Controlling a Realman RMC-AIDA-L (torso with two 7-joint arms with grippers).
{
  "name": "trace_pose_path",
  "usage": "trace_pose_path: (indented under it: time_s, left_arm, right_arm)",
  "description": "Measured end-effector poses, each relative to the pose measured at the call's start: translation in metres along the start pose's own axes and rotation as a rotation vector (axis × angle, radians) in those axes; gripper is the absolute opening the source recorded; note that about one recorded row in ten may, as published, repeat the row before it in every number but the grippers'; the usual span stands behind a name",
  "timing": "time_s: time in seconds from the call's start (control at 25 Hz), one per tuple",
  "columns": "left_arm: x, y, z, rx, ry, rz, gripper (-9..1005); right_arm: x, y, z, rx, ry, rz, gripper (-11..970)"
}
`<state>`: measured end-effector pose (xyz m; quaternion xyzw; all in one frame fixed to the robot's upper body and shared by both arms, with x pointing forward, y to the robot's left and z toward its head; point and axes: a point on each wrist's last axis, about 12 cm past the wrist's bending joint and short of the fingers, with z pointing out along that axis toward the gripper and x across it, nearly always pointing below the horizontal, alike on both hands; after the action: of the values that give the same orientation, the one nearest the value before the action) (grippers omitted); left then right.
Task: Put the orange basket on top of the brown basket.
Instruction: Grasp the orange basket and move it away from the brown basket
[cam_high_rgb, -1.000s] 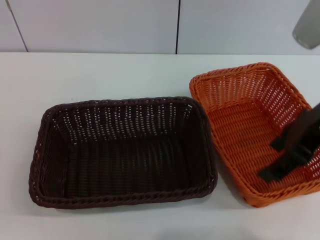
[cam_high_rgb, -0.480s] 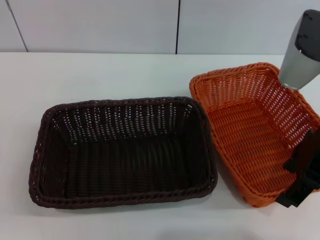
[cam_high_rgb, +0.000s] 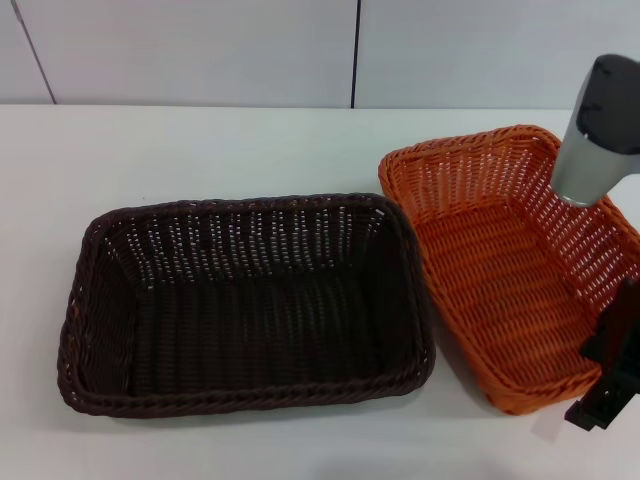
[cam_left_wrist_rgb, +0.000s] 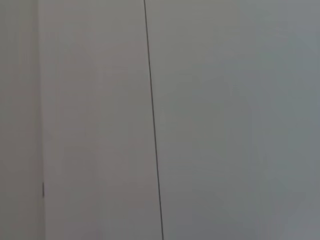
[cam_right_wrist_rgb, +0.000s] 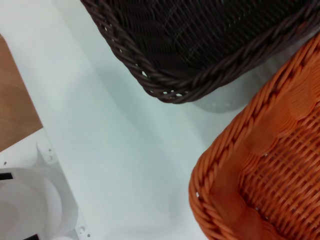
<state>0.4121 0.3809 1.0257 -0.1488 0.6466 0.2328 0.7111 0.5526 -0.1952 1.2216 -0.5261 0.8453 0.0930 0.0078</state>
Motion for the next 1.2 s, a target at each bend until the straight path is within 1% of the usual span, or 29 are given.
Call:
trace_pose_path:
  time_s: [0.12,0.28,0.48,0.6,0.68,0.88,1.08,1.2]
  left_arm:
    - [0.001,0.001,-0.001,-0.004,0.007,-0.002,785]
    - [0.002,0.002,-0.002,-0.005,0.012,0.002,785]
    - [0.003,0.004,-0.002,-0.006,0.014,0.006,785]
    - [0.004,0.005,-0.002,-0.007,0.017,0.010,785]
    - [0.005,0.006,-0.003,-0.007,0.021,0.015,785]
    - [0.006,0.007,-0.002,-0.011,0.022,0.022,785]
    - [0.007,0.009,-0.003,-0.014,0.025,0.030,785]
    - [0.008,0.010,-0.003,-0.013,0.028,0.035,785]
  right_arm:
    - [-0.001,-0.003,0.005,-0.003,-0.001,0.000,822]
    - [-0.004,-0.007,0.019,0.006,0.026,0.000,822]
    - [-0.008,-0.008,0.035,-0.010,0.067,-0.009,821]
    - [-0.009,-0.008,0.038,-0.004,0.069,-0.006,820]
    - [-0.009,-0.009,0.038,0.006,0.067,-0.006,820]
    - [-0.012,-0.012,0.039,0.105,0.092,0.015,819]
    - [-0.020,-0.013,0.045,0.160,0.112,0.002,660]
    - [-0.023,-0.012,0.050,0.174,0.131,-0.017,595]
